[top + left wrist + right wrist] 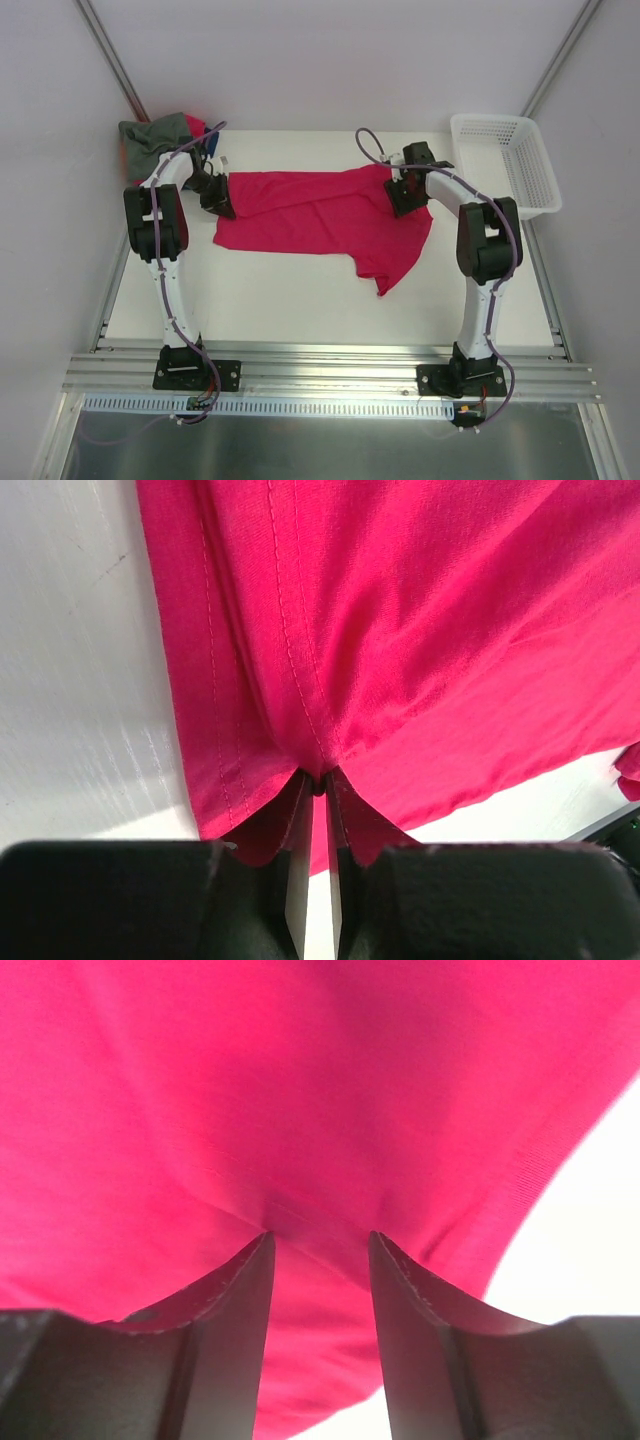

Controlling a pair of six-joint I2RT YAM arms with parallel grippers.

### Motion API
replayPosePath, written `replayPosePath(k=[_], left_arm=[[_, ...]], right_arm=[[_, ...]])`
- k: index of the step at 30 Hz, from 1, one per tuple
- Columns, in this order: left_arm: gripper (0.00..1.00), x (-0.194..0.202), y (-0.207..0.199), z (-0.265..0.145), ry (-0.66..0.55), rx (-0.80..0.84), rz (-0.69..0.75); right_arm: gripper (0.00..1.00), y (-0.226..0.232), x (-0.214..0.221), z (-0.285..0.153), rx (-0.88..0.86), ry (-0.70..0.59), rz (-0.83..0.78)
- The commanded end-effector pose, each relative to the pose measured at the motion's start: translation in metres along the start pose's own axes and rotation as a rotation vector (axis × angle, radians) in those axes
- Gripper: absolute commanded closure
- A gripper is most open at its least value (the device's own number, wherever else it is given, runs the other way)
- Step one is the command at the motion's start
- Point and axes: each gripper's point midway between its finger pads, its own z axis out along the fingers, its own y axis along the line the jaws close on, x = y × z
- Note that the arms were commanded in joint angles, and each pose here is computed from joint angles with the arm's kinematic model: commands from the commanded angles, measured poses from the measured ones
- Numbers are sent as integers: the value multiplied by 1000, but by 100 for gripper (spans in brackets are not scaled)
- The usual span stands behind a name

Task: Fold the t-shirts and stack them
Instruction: Flatten out the tshirt

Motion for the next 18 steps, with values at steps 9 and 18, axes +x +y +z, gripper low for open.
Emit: replayPosePath(k=[9,18], left_arm=[[92,-8,-4,-16,-40,1,-1],[92,-7,-6,-19,-41,3,-2]], right_arm=[[51,-32,-11,-27,84,-64,-9],[55,-26,-7,-23,55,-46,-6]])
